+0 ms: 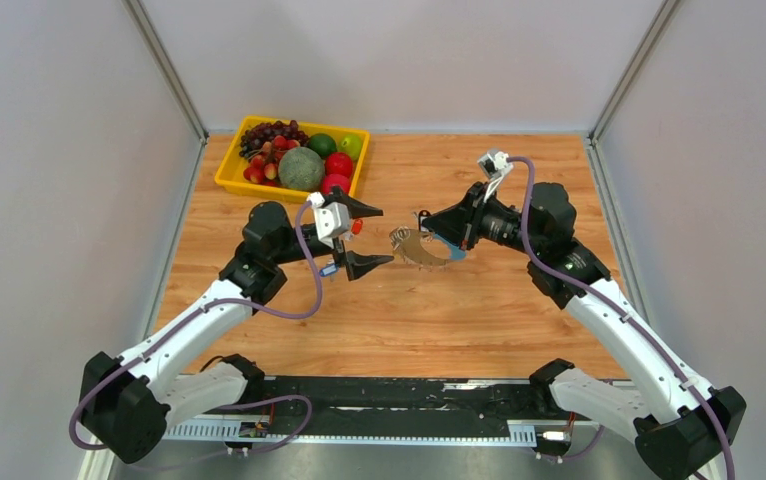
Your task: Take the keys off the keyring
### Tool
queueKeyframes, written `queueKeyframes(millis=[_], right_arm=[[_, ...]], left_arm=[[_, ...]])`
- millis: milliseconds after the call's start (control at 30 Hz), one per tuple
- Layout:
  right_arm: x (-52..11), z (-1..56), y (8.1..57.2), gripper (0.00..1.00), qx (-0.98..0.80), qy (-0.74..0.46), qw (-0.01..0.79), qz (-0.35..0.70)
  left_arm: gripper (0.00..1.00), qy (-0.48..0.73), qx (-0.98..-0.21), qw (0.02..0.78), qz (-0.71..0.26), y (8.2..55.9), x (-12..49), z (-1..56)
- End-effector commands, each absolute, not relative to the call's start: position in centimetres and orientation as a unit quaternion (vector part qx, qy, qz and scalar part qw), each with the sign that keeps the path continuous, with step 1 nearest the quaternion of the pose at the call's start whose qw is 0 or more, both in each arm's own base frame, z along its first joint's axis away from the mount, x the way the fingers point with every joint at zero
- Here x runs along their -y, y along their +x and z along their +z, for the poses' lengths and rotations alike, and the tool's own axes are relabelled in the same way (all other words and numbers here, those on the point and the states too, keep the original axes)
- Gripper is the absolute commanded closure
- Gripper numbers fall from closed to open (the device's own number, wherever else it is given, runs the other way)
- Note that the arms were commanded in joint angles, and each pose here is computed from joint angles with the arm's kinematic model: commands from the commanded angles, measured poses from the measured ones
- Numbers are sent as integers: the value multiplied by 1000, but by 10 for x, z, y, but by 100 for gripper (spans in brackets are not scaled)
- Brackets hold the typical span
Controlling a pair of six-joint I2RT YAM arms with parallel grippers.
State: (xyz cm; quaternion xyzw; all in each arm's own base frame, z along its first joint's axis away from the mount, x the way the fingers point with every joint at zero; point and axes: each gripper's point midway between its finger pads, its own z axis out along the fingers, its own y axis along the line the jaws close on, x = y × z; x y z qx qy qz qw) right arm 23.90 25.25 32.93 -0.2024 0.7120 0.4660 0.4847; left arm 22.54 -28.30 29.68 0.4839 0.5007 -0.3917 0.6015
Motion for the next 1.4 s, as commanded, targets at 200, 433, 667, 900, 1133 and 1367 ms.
queueKeyframes(millis=[200, 433, 667, 900, 1133, 1367], right_arm=[[-261, 385, 212, 96, -633, -249, 512, 524], [-261, 389, 206, 96, -626, -252, 509, 534], [-257, 405, 200, 96, -603, -245, 529, 545], [-255, 414, 193, 95, -587, -239, 535, 558], [-258, 413, 192, 95, -580, -236, 528, 574], [-263, 410, 192, 95, -576, -234, 520, 586]], left_arm=[[0, 513, -466, 587, -419, 210, 294, 301], [2, 533, -456, 567, -431, 200, 300, 293], [2, 553, -458, 551, -426, 195, 304, 281], [5, 556, -454, 547, -431, 193, 307, 279], [5, 565, -435, 544, -443, 187, 308, 284], [0, 564, -425, 545, -451, 184, 309, 294]])
